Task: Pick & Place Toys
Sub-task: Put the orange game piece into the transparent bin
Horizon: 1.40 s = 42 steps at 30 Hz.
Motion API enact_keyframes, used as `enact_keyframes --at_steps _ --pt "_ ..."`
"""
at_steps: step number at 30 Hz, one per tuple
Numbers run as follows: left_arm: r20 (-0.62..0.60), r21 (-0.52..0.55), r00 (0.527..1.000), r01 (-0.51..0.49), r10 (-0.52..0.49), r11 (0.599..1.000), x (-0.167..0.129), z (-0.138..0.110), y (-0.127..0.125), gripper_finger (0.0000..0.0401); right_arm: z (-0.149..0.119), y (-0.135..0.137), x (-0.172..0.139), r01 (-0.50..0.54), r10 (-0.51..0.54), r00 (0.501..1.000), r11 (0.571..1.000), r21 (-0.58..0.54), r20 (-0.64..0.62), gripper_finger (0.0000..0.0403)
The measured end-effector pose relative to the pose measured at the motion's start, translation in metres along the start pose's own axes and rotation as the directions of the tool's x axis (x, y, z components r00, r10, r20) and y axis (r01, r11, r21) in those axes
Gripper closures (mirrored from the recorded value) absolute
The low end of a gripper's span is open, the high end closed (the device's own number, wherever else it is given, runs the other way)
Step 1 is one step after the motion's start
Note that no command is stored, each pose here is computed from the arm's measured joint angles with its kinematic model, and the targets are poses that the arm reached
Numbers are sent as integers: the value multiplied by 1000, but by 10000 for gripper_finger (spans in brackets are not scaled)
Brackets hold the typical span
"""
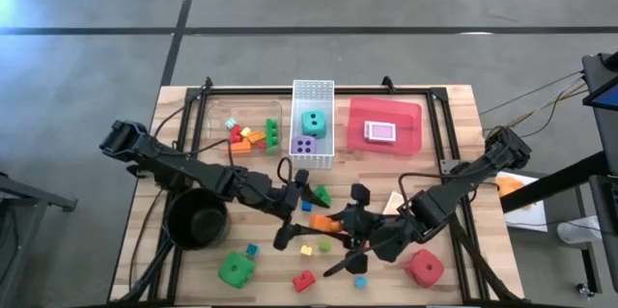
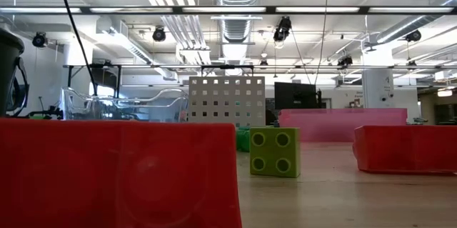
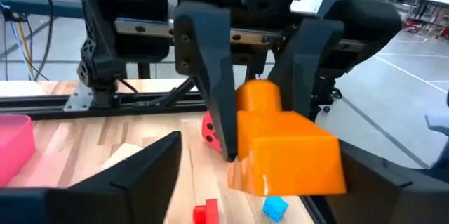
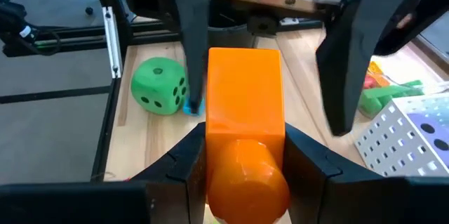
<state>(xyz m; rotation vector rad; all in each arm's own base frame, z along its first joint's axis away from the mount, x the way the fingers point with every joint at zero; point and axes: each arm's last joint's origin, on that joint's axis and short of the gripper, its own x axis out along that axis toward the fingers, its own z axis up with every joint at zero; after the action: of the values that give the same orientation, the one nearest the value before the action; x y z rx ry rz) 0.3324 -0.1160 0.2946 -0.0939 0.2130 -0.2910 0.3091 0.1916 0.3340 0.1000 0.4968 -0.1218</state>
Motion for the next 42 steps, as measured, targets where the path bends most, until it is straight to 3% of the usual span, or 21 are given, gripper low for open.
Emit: enact_keyframes --at_steps 14,18,30,37,42 --pt "-3 34 1000 0 1 999 0 0 0 270 0 -2 2 13 -13 1000 1000 28 1 278" --pt "-4 34 1000 3 -3 999 0 0 0 273 0 -2 2 10 -10 1000 1000 27 0 273" --pt "-19 -27 999 31 -31 999 0 -1 -1 273 -1 0 2 -22 22 1000 1000 -14 -17 165" --pt "-82 -70 997 7 -13 998 -8 -2 0 273 -7 -4 3 18 -19 999 999 -33 -48 149" --pt "-120 -111 993 0 -14 994 -13 2 -1 273 -11 -9 5 55 -54 995 998 16 -82 149"
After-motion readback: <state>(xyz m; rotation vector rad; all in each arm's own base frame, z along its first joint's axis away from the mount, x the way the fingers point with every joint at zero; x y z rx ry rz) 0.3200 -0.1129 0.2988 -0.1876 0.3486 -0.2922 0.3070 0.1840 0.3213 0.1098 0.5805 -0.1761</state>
